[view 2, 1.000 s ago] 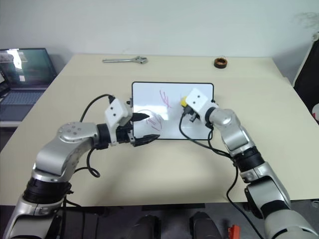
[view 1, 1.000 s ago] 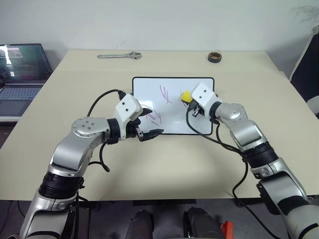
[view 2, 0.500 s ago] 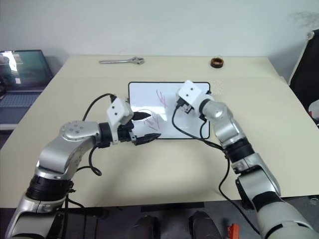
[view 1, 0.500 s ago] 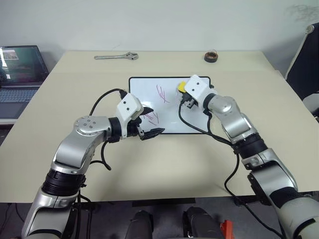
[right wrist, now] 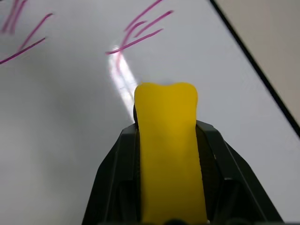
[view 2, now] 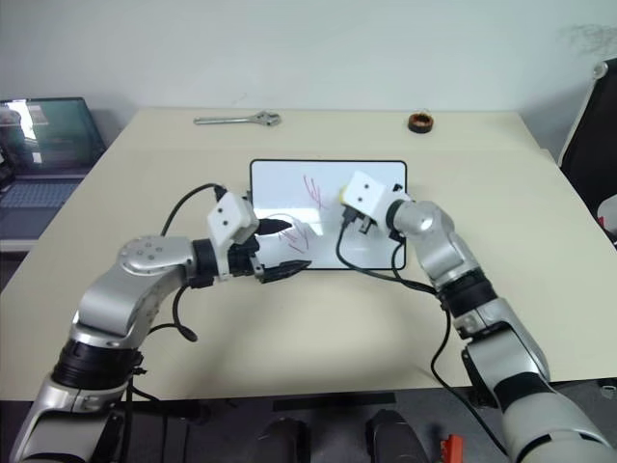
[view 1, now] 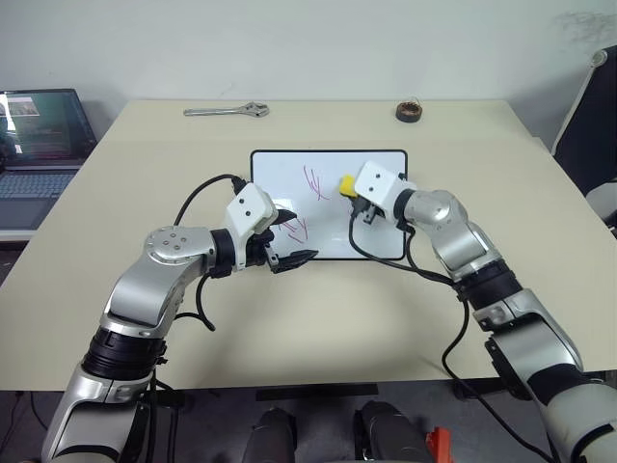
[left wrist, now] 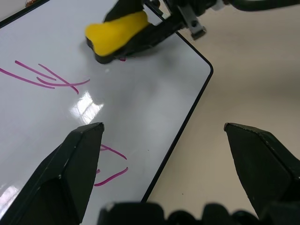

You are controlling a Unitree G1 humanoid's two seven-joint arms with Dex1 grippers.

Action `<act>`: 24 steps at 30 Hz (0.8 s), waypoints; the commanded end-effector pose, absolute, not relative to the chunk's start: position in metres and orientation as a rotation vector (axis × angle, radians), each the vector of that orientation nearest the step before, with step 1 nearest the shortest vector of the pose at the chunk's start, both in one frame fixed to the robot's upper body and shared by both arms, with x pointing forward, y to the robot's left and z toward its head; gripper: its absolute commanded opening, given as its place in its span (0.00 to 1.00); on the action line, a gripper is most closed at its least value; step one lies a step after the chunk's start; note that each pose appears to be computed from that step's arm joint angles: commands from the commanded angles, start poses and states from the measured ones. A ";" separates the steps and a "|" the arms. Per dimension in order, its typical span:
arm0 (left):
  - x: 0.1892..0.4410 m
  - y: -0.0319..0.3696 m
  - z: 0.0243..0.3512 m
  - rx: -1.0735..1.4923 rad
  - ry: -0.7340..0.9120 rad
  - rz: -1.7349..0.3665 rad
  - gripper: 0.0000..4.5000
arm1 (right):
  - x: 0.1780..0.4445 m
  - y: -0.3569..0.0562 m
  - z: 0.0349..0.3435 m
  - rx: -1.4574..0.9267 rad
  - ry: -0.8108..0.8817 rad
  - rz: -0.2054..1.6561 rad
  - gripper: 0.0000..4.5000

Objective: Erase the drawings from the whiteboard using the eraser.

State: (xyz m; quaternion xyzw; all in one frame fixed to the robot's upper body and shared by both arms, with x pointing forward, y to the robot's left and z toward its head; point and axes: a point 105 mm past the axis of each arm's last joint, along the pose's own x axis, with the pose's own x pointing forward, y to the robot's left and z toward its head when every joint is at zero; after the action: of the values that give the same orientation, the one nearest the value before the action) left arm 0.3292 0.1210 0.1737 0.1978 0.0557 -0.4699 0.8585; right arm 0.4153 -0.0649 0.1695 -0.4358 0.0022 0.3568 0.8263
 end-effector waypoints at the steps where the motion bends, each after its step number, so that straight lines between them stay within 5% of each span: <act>1: 0.328 0.118 0.183 0.431 0.068 -0.995 1.00 | 0.410 -0.080 0.141 -0.972 0.141 0.782 0.27; 8: 0.328 0.118 0.181 0.431 0.071 -1.002 1.00 | 0.439 -0.098 0.193 -0.867 -0.039 0.495 0.27; 18: 0.328 0.118 0.181 0.430 0.072 -1.001 1.00 | 0.406 -0.104 0.131 -1.005 0.191 0.764 0.27; 24: 0.328 0.119 0.181 0.432 0.074 -1.004 1.00 | 0.427 -0.114 0.167 -1.040 0.049 0.549 0.27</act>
State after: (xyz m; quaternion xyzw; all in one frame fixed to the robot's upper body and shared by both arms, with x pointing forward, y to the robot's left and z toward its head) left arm 0.3293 0.1200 0.1726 0.1978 0.0532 -0.4739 0.8564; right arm 0.4102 -0.0852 0.1613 -0.4765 0.0091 0.3352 0.8127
